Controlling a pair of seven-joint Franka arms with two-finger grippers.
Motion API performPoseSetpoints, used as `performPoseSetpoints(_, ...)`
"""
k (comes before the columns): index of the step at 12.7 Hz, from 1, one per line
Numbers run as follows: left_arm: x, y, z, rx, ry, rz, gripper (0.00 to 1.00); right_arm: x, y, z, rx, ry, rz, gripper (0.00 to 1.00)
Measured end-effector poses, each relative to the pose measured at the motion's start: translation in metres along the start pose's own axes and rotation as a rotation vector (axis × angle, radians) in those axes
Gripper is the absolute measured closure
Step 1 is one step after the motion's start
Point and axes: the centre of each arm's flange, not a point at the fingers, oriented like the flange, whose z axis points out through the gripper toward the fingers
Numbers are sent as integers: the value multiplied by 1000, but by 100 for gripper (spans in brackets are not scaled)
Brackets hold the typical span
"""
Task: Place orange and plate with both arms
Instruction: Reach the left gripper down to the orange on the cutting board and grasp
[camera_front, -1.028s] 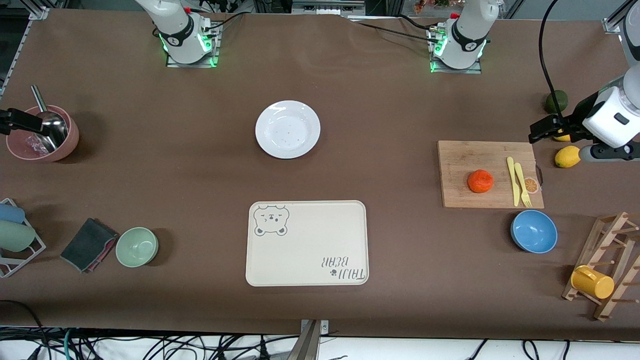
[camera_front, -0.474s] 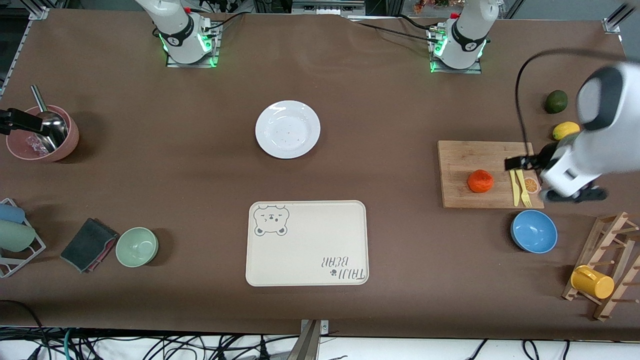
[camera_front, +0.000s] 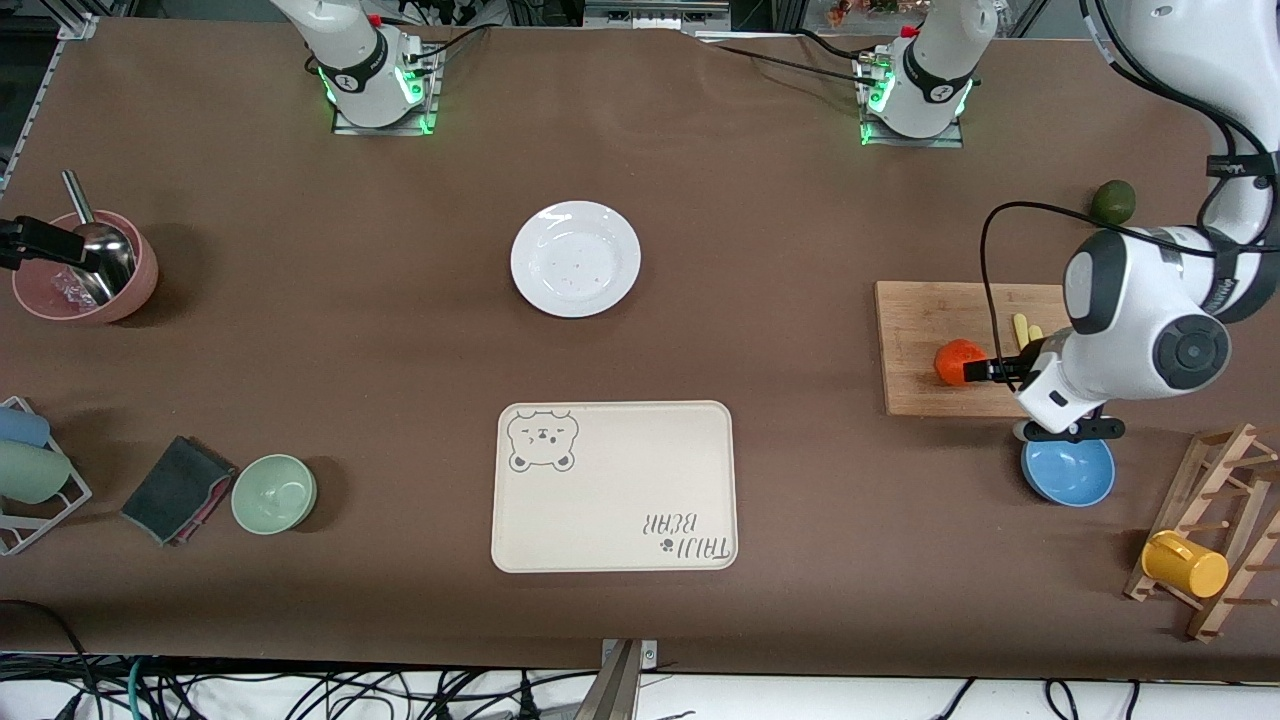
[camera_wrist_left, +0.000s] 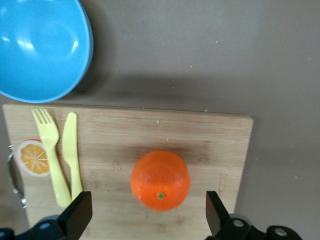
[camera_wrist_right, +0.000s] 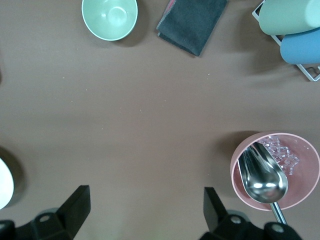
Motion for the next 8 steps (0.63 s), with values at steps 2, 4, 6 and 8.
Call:
performPoseSetpoints(2,-13,-1,27,-3,44,1,0,0,0,-1,0,2,0,0)
performPoseSetpoints(4,-25,-1,56,-6,93,1,0,0,0,-1,0,2,0,0)
performPoseSetpoints(6,-35,-1,78,-8,123,1,0,0,0,-1,0,2,0,0)
performPoseSetpoints(8,-43,-2,91,-8,130,1,0,0,0,-1,-1,4,0,0)
